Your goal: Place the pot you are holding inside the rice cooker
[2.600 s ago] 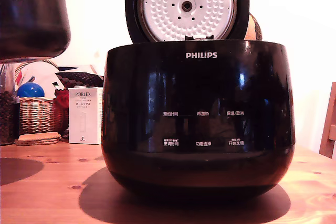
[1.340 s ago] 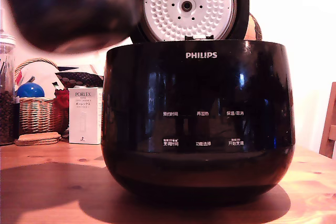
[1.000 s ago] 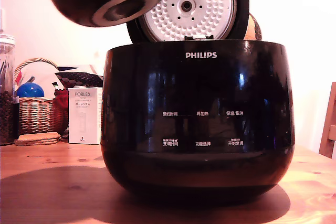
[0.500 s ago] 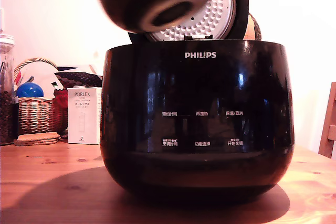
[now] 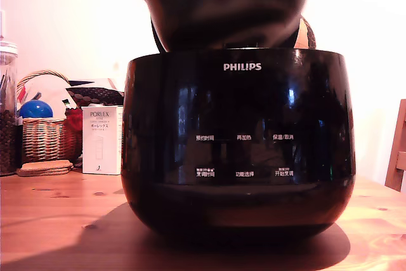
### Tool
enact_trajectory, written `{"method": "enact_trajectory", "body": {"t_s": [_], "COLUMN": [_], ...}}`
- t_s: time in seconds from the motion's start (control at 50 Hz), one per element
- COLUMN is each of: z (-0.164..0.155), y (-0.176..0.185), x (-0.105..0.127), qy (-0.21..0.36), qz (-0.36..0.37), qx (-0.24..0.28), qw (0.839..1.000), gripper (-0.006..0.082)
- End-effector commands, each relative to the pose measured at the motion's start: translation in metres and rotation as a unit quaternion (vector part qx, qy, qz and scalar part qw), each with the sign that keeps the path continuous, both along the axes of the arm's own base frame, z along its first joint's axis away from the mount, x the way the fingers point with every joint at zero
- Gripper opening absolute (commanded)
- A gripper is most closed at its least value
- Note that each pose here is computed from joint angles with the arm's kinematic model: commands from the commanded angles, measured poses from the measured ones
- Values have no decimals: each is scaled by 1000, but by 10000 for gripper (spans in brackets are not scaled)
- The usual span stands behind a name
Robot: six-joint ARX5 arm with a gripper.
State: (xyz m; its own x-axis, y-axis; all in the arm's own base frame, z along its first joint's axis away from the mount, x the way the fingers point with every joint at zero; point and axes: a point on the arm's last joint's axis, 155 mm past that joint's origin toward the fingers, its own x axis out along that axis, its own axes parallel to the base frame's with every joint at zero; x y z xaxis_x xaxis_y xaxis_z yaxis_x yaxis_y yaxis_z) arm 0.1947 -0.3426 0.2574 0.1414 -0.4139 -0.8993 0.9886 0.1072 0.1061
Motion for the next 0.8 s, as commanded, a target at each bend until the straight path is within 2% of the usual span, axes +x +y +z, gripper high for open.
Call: {"method": "enact_trajectory", "body": {"t_s": [0.0, 0.28, 0.4, 0.42, 0.78], "z": [16, -5, -7, -8, -26], "y": [-9, -9, -10, -10, -14], "x": [7, 24, 25, 25, 29], "qy": [-34, -49, -47, -61, -50], "qz": [-20, -4, -4, -36, -39], "qx": [-21, 21, 23, 30, 51], "qw": [999, 999, 999, 997, 997], "gripper": [-22, -22, -22, -22, -22]}}
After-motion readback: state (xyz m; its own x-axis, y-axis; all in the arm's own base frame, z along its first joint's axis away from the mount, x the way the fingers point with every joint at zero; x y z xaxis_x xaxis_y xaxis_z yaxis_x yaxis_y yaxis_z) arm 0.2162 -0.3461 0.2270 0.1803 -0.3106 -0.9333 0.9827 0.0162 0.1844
